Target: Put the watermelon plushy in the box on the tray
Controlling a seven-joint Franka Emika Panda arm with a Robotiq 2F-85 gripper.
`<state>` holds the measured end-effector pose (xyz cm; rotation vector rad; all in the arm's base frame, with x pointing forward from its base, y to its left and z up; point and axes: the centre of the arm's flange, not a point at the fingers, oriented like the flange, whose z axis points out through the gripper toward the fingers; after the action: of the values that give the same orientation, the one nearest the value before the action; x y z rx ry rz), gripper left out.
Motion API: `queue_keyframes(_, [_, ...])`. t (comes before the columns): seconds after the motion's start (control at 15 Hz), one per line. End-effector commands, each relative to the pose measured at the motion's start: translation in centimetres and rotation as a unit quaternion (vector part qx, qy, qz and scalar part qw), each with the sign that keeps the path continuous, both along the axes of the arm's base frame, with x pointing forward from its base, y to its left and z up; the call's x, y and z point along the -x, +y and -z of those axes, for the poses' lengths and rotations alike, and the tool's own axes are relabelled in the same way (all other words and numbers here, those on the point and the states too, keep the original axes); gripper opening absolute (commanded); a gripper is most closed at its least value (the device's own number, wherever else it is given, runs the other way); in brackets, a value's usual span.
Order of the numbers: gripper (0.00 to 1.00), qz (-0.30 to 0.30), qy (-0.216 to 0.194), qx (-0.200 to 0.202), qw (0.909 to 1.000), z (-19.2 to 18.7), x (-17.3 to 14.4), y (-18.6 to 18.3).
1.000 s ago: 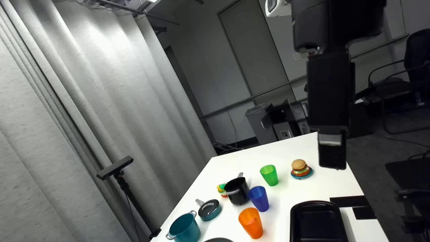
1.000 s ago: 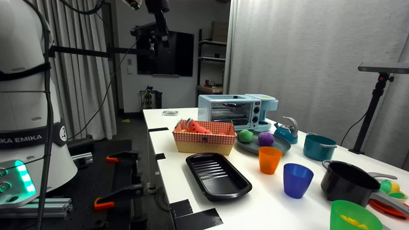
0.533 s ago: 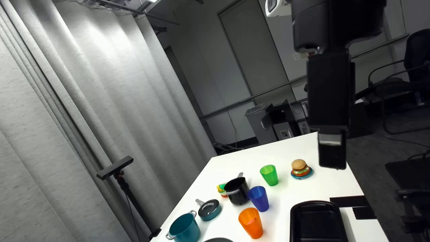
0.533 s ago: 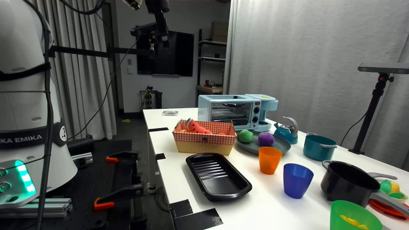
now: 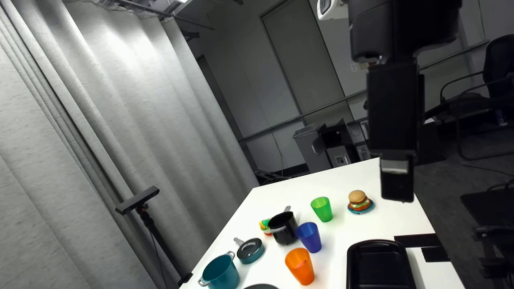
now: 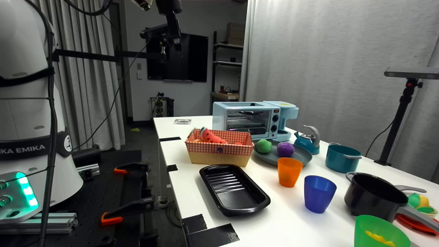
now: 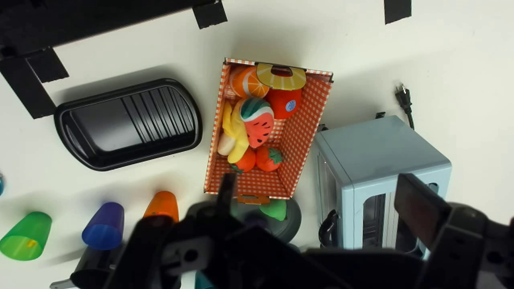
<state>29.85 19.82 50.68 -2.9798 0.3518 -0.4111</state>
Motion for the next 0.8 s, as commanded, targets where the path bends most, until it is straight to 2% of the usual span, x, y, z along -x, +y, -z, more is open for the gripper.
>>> queue_keyframes(0.0, [1.00,0.000,0.000,0.000,1.0000,0.0,0.0,0.0])
queue_keyframes(0.33, [1.00,-0.002,0.008,0.005,1.0000,0.8,-0.3,0.0])
queue_keyframes(0.73, [1.00,-0.009,0.040,0.005,0.9991,2.9,-1.0,-0.2])
